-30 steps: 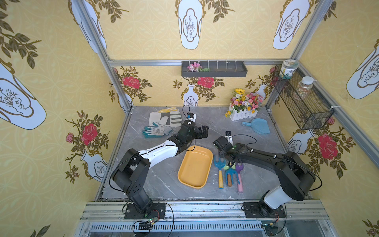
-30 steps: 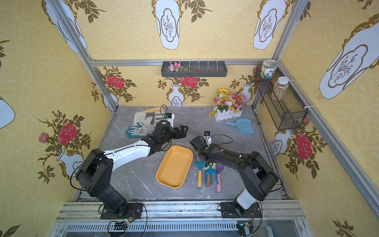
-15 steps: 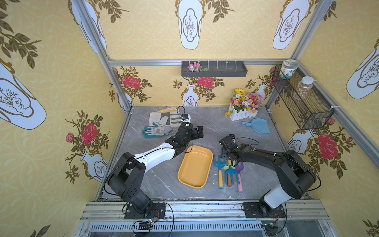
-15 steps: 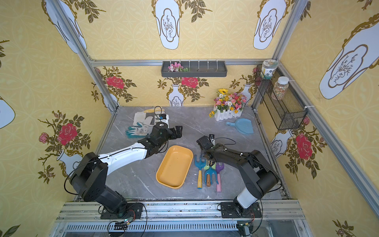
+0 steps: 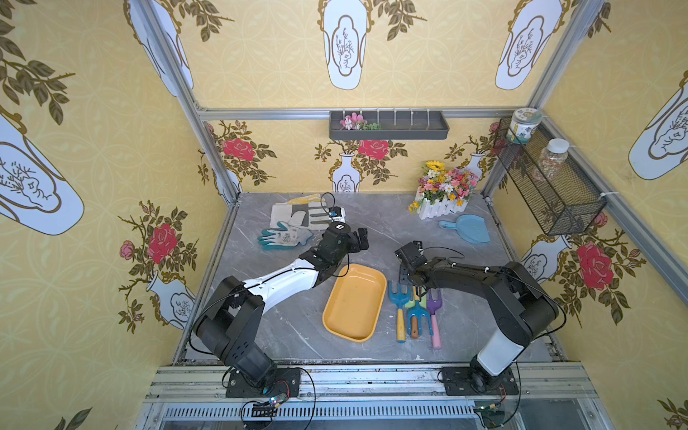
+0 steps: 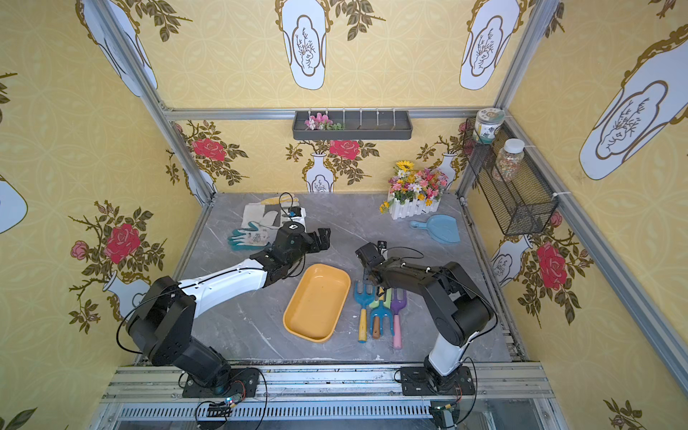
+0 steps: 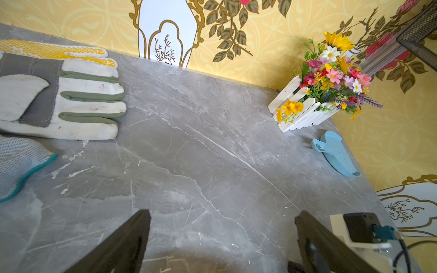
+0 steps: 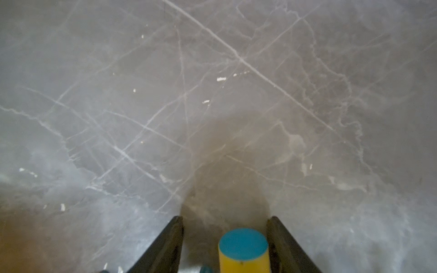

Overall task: Put the rake into the storage box
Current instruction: Pick up the rake at the center of the board.

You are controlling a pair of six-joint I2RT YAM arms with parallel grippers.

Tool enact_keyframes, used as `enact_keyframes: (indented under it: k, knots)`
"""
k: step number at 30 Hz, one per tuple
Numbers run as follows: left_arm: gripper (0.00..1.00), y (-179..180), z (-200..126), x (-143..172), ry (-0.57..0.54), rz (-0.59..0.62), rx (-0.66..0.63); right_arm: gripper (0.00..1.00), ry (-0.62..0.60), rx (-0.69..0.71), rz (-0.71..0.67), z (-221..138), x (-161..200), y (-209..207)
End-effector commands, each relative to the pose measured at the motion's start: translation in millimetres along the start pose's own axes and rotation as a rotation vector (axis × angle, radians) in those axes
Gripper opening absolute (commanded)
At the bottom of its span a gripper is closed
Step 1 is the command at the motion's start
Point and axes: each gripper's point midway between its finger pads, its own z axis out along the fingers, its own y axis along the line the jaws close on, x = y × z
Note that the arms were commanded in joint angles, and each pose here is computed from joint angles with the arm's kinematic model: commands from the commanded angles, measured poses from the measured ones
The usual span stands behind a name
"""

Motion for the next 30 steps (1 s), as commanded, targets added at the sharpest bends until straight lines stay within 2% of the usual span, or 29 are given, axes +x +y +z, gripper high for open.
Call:
enact_keyframes:
  k: [1,9,14,16,18,19,30]
  knots:
    - [1.00,2,-1,0,-0.006,0.011,-0.008,0.54,0.016,-0.010,-0.018,2,-1,-1]
    - [1.00,4,1,-1,-0.013,0.019,-0.021,0.35,0.047,-0.025,-0.010,6,9,-5]
    - [0.98,4,4,-1,-0.013,0.019,-0.027,0.18,0.050,-0.020,0.004,5,12,-11]
    - [0.89,4,6,-1,-0.011,0.017,-0.029,0.13,0.045,-0.016,0.012,4,8,-15]
    - [0.71,5,7,-1,-0.013,0.015,-0.034,0.08,0.036,-0.016,0.022,2,2,-18]
    - [0.67,4,7,-1,-0.013,0.012,-0.032,0.06,0.034,-0.014,0.021,2,0,-20]
    - [0.69,-14,9,-1,-0.001,0.022,0.064,0.00,-0.088,-0.098,0.081,-39,-70,-31]
